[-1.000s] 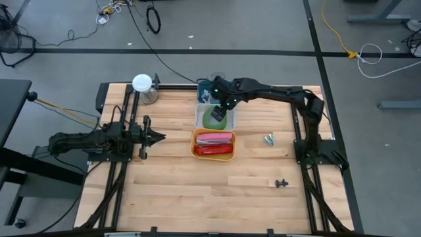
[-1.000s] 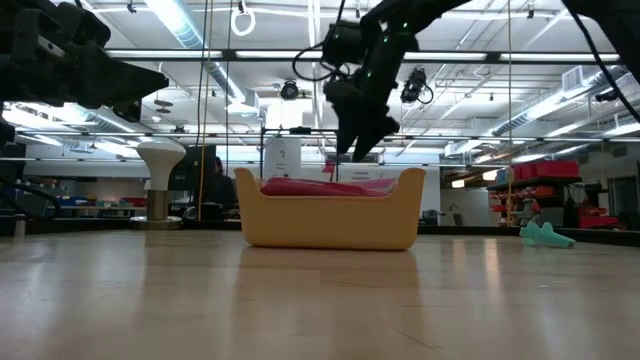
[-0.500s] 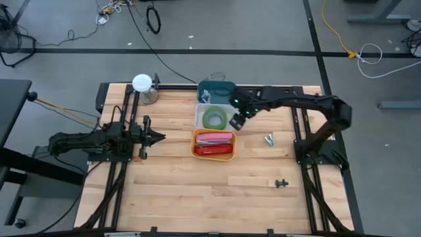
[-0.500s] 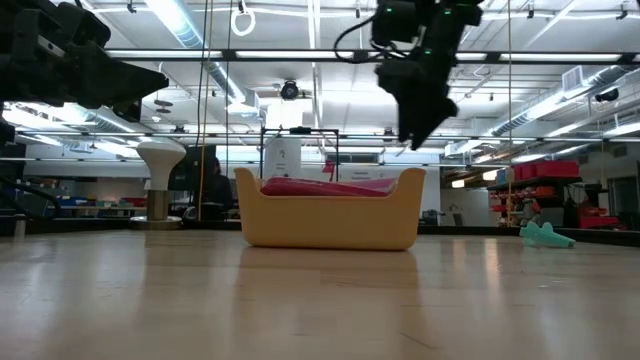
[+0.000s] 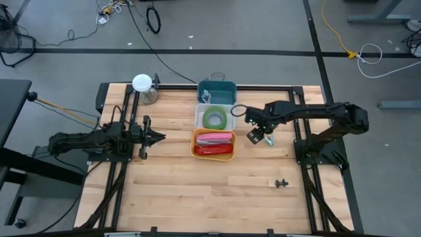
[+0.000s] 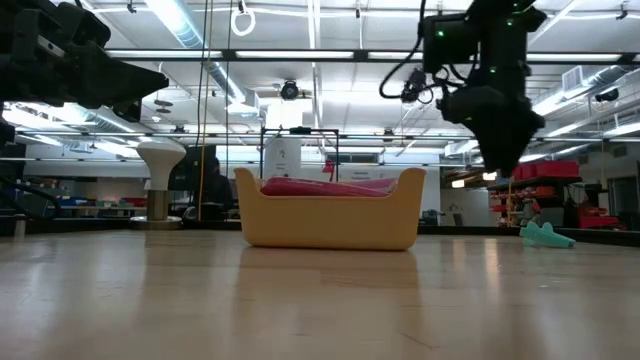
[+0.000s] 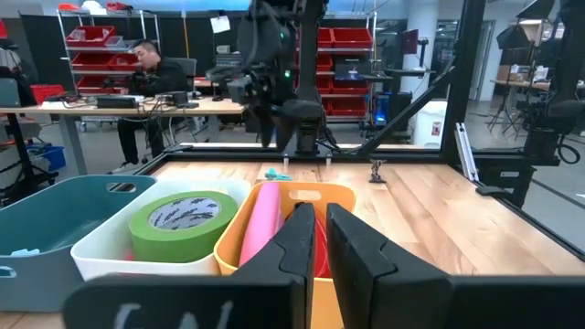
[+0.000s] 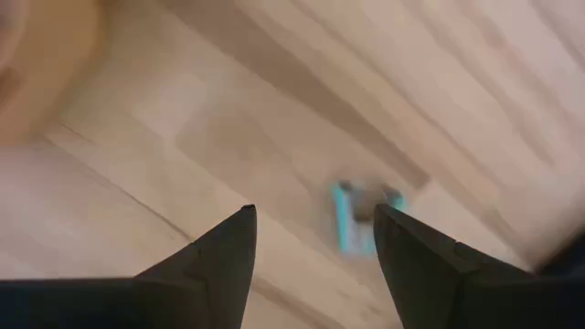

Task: Pick and place Stapler, Stapler remover, tape
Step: Put the light blue stapler remover into the blue bin

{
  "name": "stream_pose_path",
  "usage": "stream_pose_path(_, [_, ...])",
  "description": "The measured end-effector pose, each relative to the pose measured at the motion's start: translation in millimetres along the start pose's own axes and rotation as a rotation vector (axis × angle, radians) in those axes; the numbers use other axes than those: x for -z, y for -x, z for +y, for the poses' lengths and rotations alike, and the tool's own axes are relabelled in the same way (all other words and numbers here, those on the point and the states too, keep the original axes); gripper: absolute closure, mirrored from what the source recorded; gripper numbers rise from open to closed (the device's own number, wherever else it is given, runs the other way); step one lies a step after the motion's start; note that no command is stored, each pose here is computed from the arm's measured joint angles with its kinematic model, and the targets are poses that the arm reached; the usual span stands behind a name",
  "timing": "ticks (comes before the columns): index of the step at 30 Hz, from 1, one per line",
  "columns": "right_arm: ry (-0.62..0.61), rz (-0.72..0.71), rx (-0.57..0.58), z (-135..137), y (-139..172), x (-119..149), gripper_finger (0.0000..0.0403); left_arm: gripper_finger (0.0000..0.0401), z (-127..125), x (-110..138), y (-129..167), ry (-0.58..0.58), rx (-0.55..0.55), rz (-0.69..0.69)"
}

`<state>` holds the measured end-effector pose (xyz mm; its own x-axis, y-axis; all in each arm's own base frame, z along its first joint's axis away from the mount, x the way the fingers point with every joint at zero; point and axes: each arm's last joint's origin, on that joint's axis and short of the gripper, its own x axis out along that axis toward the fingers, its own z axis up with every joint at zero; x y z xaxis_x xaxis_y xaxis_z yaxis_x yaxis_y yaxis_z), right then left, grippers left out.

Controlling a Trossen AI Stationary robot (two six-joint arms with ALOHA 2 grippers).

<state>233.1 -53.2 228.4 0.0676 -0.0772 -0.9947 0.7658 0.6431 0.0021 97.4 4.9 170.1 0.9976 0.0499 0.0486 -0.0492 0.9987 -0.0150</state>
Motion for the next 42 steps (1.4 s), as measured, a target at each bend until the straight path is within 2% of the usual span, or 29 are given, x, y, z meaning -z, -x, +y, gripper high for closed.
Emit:
stream_pose_path(6, [-0.044,0.084,0.082,-6.3,-12.1,14.8,0.0183,0.0364,0.0,-0.1,0.0,0.000,0.000,0.000])
stream_pose_path(15, [-0.093,0.132,0.130,-10.9,-29.8,28.0,0.0178,0.0364,0.0,0.0,0.0,0.000,0.000,0.000])
stream_pose_path(26, [-0.142,0.107,0.113,-11.9,-43.3,30.6,0.0084,0.0364,0.0,0.0,0.0,0.000,0.000,0.000])
stream_pose_path(30, [-0.160,0.109,0.116,-14.2,-52.0,34.4,0.0064,0.0364,0.0,0.1,0.0,0.000,0.000,0.000])
stream_pose_path(42, [-0.214,0.036,0.124,-19.9,-75.6,41.2,0.0073,0.0364,0.0,0.0,0.0,0.000,0.000,0.000])
